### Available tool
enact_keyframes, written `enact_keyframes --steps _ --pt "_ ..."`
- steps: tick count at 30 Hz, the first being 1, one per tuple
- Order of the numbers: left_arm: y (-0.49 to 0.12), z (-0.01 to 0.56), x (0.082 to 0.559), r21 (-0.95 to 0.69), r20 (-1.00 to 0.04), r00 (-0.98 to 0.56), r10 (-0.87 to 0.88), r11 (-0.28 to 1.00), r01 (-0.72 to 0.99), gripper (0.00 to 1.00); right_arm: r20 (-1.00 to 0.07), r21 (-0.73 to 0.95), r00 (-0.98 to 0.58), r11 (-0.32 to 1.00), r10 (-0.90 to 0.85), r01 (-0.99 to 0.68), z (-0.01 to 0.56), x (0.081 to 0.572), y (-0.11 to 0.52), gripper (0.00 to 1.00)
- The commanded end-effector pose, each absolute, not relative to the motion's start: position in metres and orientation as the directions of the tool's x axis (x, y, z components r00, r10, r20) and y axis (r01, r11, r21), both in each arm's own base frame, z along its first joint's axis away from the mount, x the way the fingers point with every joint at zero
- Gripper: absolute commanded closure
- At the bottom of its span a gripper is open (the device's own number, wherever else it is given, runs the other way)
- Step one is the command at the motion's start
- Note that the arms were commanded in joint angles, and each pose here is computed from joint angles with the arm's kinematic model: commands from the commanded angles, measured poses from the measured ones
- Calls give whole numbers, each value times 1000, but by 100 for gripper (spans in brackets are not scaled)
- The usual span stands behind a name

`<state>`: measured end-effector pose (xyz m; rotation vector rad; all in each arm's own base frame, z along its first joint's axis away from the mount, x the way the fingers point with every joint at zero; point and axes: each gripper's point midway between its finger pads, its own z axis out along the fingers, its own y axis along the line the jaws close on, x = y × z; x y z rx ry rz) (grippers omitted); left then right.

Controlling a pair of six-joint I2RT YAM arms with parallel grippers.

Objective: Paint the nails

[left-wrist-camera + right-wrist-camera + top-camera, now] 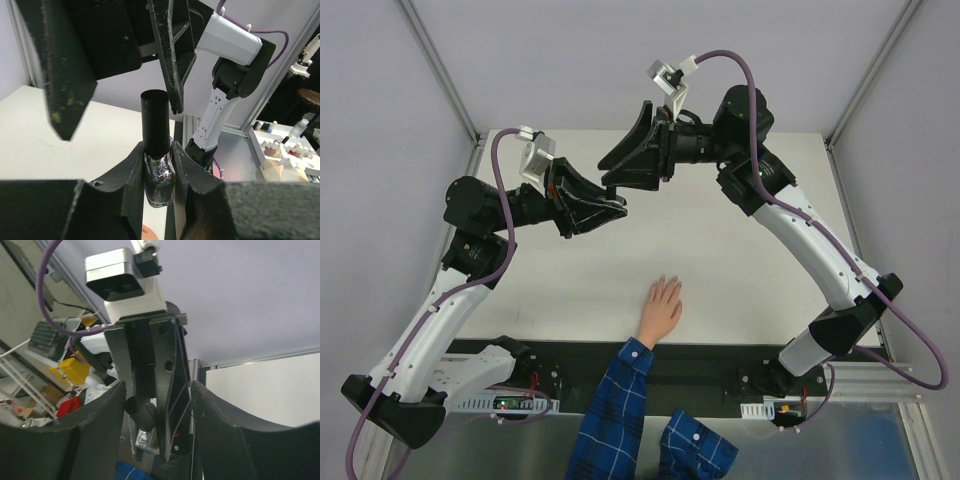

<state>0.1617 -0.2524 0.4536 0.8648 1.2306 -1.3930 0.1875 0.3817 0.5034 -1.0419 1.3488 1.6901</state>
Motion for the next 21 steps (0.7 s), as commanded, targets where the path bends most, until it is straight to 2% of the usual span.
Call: enact_keyframes --steps 1,4,11,13,14,16,17,19,20,21 --pt "-248 468 151 -172 -954 -159 -256 30 985 100 -923 338 -377 -309 75 -889 524 165 378 48" --pt "-248 469 152 -172 -954 -158 -257 34 985 100 -921 349 -385 -316 58 -882 518 164 380 53" --pt "-249 469 158 -178 -954 -162 -252 39 983 100 -925 357 -379 -290 22 -888 504 161 378 51" --pt "-249 469 159 -175 -954 -159 -252 41 984 100 -927 355 -375 -276 22 -893 504 162 378 65" --pt "-249 470 160 -175 -954 -158 -254 47 983 100 -926 357 -376 -266 24 -896 504 163 378 79" --pt "-248 468 166 -174 -957 -151 -247 76 982 100 -929 354 -370 -238 24 -904 501 166 378 90" --pt "-247 469 173 -177 -955 -142 -259 116 977 100 -930 350 -365 -190 44 -917 503 171 378 99" --pt "-244 465 184 -159 -962 -108 -251 189 969 100 -939 339 -342 -87 26 -937 489 181 375 99" --pt "-242 461 192 -159 -964 -100 -246 234 959 100 -946 320 -318 33 61 -947 490 193 372 99" --pt "-236 463 209 -132 -967 -46 -252 333 934 100 -954 299 -293 130 63 -945 485 202 370 99"
